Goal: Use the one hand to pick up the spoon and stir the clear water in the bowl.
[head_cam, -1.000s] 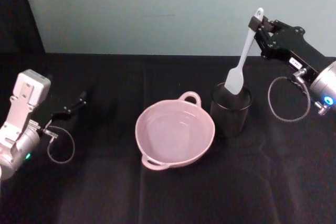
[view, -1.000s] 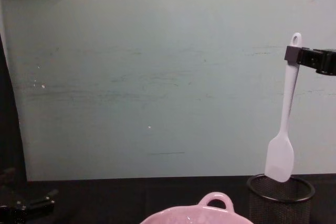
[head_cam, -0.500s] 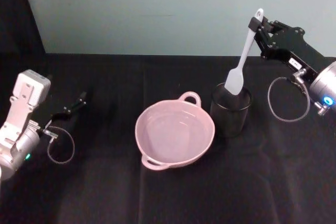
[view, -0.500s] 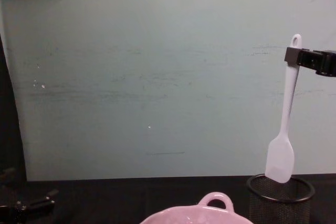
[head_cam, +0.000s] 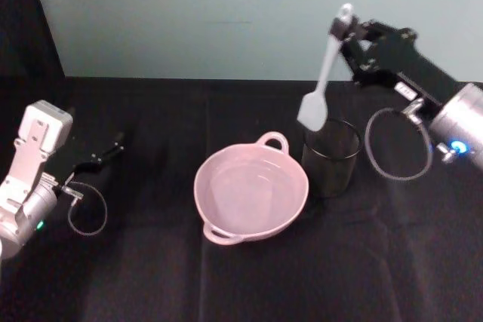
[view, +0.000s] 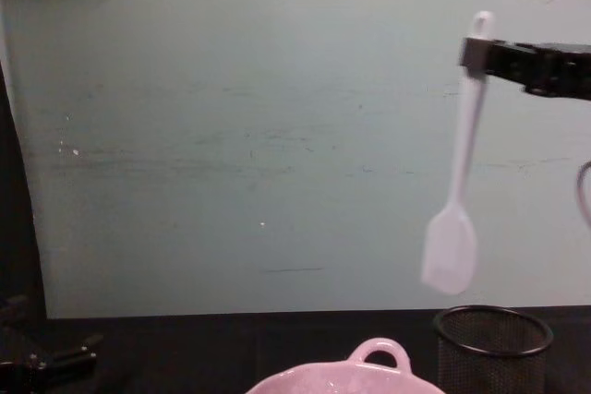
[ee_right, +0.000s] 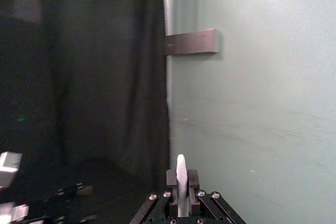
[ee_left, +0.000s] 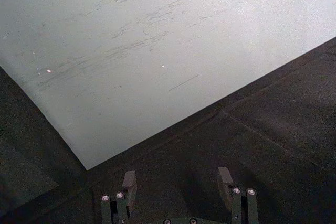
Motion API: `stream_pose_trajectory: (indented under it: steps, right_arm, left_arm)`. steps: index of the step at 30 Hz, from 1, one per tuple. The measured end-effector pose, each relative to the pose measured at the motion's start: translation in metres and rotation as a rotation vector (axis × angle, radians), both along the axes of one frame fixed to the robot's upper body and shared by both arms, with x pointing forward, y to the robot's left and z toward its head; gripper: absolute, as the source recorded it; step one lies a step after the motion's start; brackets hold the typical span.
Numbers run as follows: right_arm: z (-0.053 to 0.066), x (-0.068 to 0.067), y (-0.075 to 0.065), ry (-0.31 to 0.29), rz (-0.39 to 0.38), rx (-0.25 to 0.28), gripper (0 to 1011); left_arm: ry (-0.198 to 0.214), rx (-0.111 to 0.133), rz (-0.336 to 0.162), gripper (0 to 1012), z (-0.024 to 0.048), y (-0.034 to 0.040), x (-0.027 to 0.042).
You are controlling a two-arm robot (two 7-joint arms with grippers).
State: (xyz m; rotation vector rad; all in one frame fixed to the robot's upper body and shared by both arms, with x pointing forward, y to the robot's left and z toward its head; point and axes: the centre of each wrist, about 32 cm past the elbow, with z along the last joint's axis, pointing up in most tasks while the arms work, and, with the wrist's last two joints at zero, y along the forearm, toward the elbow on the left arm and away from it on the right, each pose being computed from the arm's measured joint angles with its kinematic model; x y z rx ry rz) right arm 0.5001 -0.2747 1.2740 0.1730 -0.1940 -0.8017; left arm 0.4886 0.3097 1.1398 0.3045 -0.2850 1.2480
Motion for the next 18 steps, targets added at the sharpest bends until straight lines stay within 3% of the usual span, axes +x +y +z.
stream_pose_trajectory:
  steps: [4,8,11,18]
  right_arm:
    - [-0.005,0.001,0.016,0.007,0.054,-0.028,121]
    - [-0.019,0.003,0.031,0.026,0.093,-0.061,121]
    - [-0.041,0.004,0.044,0.055,0.124,-0.069,121]
    - [-0.074,-0.002,0.058,0.097,0.158,-0.070,121]
  left_arm:
    - [0.000,0.000,0.000,1011,0.0000,0.0000,0.0000]
    - [0.000,0.000,0.000,1011,0.0000,0.0000,0.0000]
    - [0.000,0.000,0.000,1011,0.0000,0.0000,0.0000]
    - [0.000,0.000,0.000,1011,0.0000,0.0000,0.0000]
